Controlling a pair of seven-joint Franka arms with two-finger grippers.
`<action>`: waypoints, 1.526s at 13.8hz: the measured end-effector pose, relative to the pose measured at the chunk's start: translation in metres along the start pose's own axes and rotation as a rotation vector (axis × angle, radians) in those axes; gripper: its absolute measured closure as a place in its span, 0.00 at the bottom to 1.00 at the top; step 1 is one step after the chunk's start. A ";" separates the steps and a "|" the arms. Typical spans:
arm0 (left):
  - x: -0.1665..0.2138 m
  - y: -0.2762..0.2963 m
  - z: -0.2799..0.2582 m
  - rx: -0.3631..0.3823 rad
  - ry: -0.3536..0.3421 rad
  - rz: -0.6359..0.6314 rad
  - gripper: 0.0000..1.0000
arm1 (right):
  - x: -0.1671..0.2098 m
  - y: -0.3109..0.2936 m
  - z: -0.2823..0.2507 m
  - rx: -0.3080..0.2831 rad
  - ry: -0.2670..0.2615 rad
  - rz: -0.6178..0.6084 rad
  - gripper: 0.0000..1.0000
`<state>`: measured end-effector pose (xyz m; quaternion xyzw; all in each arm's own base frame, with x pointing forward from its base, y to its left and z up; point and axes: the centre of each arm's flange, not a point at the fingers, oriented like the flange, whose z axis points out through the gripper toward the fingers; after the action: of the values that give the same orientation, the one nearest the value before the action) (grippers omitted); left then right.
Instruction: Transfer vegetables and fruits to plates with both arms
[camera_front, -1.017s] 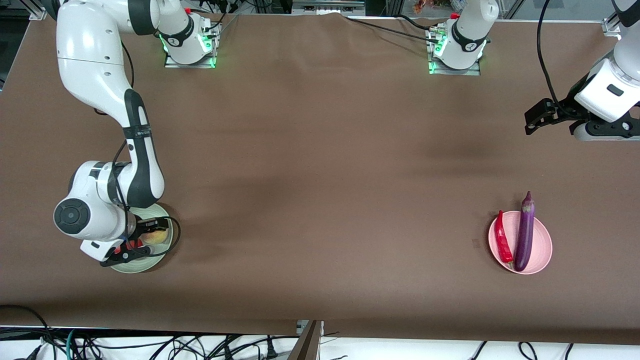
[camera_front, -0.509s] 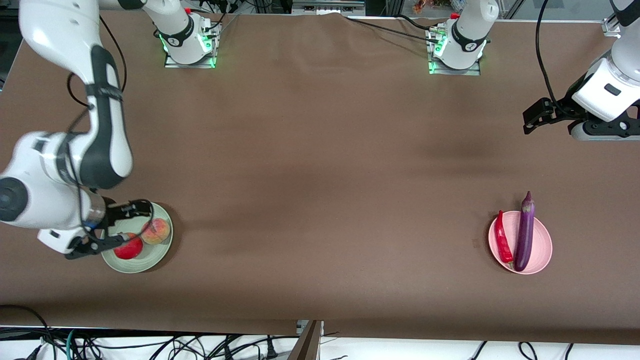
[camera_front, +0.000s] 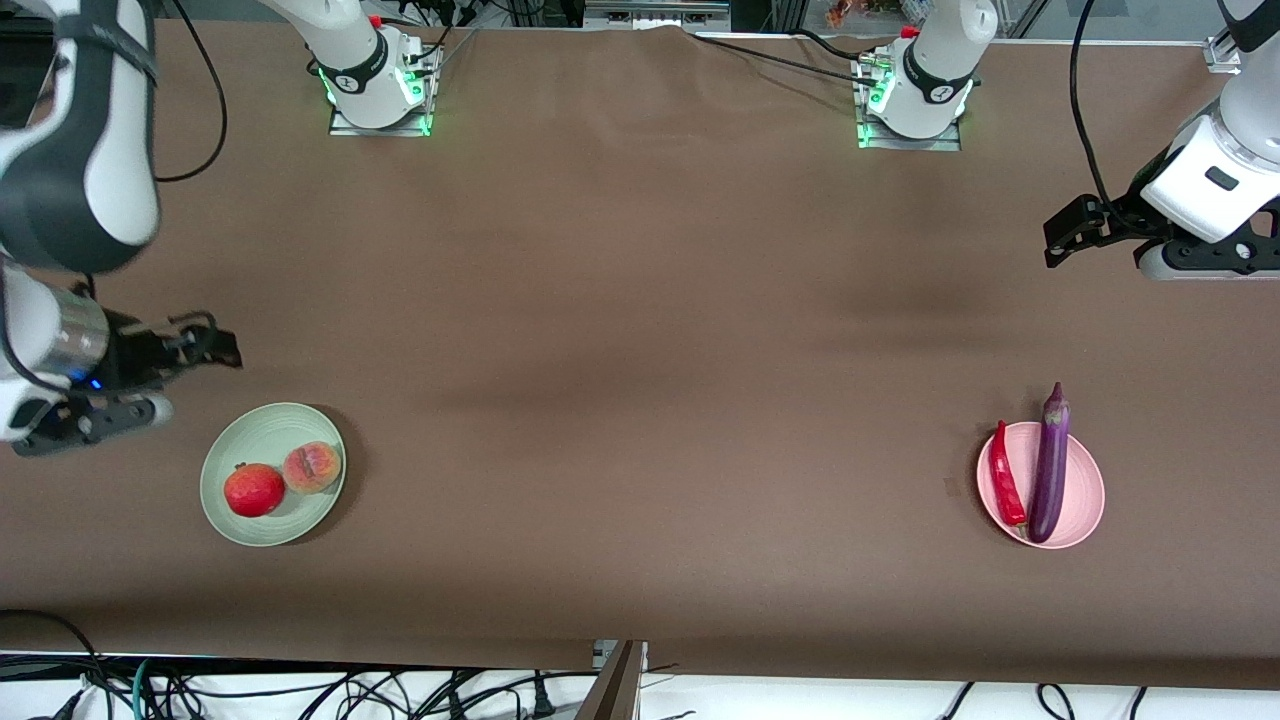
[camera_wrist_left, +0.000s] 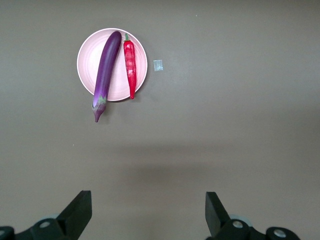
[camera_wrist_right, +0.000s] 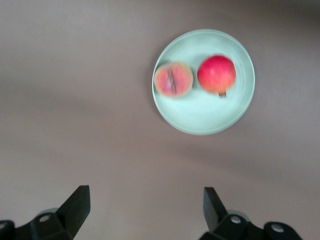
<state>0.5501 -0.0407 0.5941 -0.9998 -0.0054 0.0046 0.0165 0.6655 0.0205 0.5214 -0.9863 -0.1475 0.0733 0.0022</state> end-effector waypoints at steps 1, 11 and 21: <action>0.000 0.000 0.000 0.000 -0.003 0.000 0.00 | -0.013 -0.002 -0.012 0.000 -0.006 -0.005 0.00; -0.001 0.000 0.001 0.001 -0.009 0.000 0.00 | -0.117 0.056 -0.065 -0.004 0.021 0.063 0.00; -0.002 0.000 0.001 0.001 -0.016 0.001 0.00 | -0.107 -0.008 -0.066 -0.024 -0.039 0.179 0.00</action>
<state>0.5484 -0.0409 0.5928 -0.9998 -0.0052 0.0126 0.0172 0.5715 -0.0018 0.6026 -0.9939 -0.0598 0.0904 -0.0192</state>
